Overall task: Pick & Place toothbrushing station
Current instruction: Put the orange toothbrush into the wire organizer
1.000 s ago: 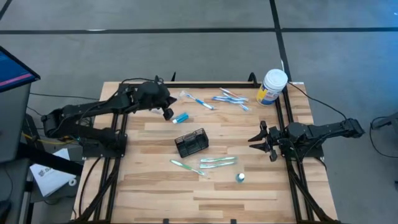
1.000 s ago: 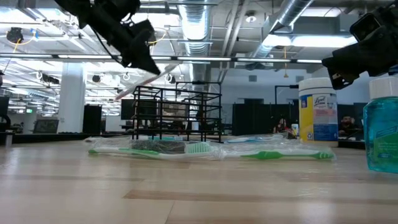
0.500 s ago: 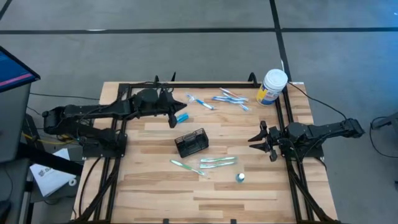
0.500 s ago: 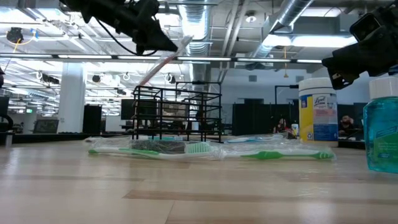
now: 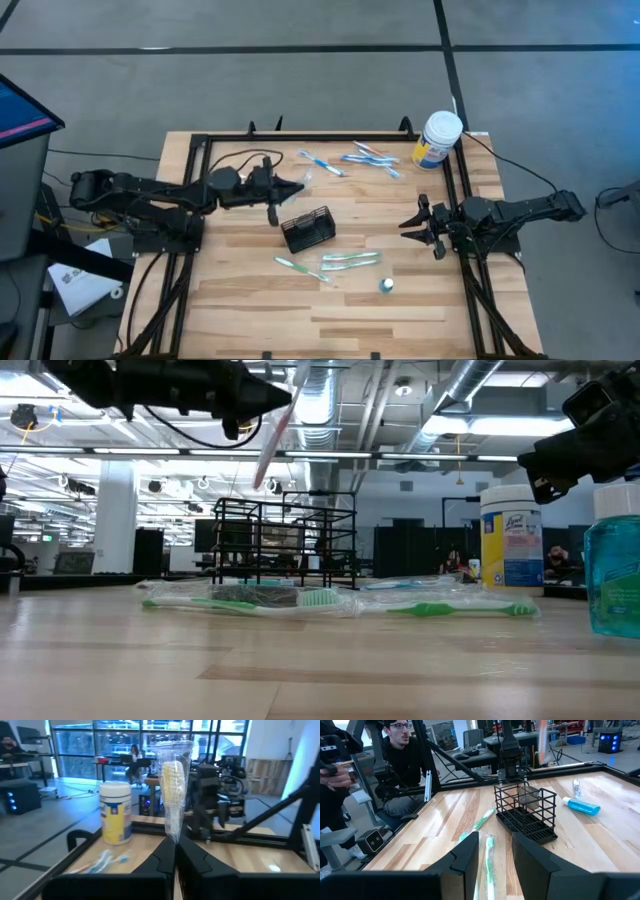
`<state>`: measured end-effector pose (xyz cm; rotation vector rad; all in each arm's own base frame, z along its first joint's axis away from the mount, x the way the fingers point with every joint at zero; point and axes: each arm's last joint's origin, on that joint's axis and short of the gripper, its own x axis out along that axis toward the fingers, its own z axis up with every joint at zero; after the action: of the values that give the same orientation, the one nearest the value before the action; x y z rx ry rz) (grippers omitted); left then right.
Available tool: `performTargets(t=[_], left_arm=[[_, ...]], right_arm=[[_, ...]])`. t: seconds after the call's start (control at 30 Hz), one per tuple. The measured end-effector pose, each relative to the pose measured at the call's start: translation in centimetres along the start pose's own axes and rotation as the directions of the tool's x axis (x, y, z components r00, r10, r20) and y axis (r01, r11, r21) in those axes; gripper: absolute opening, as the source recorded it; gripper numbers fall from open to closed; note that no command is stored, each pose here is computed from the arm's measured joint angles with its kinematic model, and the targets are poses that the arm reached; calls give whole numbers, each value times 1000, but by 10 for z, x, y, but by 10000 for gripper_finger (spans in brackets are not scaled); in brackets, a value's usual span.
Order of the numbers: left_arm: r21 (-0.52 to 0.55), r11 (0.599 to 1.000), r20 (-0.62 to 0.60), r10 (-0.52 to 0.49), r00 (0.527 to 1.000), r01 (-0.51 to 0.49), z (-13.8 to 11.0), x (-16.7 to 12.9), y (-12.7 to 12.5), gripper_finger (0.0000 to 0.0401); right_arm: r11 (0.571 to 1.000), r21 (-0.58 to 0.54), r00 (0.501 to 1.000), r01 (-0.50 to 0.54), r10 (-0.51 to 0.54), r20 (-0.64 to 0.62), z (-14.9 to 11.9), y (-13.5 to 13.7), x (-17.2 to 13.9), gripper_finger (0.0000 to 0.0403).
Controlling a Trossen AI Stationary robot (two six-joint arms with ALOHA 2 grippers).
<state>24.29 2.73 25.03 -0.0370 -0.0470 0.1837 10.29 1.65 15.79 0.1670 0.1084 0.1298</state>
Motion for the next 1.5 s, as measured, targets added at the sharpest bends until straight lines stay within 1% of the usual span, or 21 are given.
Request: performTargets(t=[0.1,0.4,0.6,0.73,0.9,1.07,1.5], left_arm=[[-30,999,39,-30,999,31,-4,-4,-7,0],[-49,994,82,-96,992,100,-15,-18,-35,0],[-73,990,125,-107,986,117,-23,-30,-56,0],[-69,992,99,-99,990,106,-32,-32,-64,0],[-64,994,76,-80,994,84,-44,-26,-69,0],[-51,995,82,-79,993,83,-54,-20,-71,0],[-60,994,57,-85,995,89,-65,-19,-73,0]], right_arm=[[1000,0,1000,0,0,0,0,0,0,109],[1000,0,1000,0,0,0,0,0,0,109],[1000,0,1000,0,0,1,0,0,0,109],[1000,0,1000,0,0,1,0,0,0,109],[1000,1,1000,0,0,14,1,0,0,109],[1000,1,1000,0,0,16,2,0,0,109],[1000,1,1000,-4,4,15,1,0,0,109]])
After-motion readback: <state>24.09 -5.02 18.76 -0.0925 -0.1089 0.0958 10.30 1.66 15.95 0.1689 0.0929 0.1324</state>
